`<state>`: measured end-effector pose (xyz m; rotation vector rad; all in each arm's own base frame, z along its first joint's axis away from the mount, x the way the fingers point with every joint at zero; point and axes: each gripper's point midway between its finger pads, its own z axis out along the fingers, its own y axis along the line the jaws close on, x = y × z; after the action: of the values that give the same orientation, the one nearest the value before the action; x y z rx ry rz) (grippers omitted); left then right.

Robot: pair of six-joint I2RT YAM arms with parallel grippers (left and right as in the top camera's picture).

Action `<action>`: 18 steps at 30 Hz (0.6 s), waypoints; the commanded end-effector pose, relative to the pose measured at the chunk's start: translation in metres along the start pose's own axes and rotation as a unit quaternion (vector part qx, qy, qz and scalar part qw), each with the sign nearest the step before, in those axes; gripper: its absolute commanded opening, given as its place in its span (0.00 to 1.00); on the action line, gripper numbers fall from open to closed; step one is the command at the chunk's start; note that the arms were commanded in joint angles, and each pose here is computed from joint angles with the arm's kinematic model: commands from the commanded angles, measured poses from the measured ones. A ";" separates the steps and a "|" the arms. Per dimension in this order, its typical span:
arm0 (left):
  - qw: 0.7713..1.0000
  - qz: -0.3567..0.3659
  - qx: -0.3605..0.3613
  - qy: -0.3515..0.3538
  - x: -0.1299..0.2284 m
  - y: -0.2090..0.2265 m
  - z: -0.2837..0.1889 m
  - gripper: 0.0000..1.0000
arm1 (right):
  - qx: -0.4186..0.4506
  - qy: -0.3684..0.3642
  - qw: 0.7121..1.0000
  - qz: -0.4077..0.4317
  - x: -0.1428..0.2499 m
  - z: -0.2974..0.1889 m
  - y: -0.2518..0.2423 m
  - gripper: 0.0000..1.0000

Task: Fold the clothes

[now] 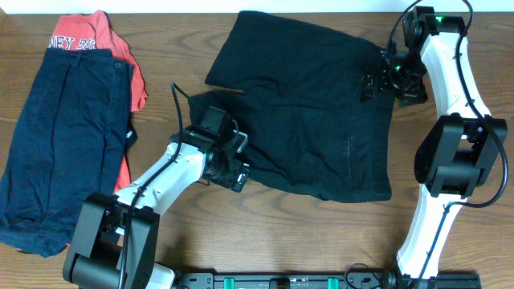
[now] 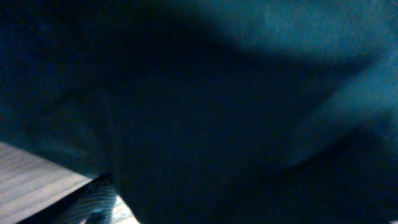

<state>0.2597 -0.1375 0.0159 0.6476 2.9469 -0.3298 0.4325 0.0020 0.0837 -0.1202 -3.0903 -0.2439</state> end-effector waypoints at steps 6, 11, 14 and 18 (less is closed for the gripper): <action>0.998 -0.029 -0.052 0.004 -0.001 0.018 -0.003 0.56 | 0.001 -0.020 1.000 -0.017 -0.005 -0.011 0.007 0.99; 0.990 -0.063 -0.124 0.017 -0.007 0.038 -0.031 0.22 | -0.003 -0.023 1.000 -0.018 -0.006 -0.012 0.009 0.99; 0.985 -0.065 -0.161 0.024 -0.010 0.048 -0.047 0.06 | -0.003 -0.024 1.000 -0.017 -0.006 -0.012 0.009 0.99; 0.983 -0.064 -0.170 0.022 -0.013 0.050 -0.054 0.06 | -0.003 -0.024 1.000 -0.018 -0.006 -0.012 0.009 0.99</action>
<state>0.2831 -0.0953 0.0559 0.4592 3.0015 0.0924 0.4355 0.0020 0.0836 -0.1186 -3.1025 -0.2457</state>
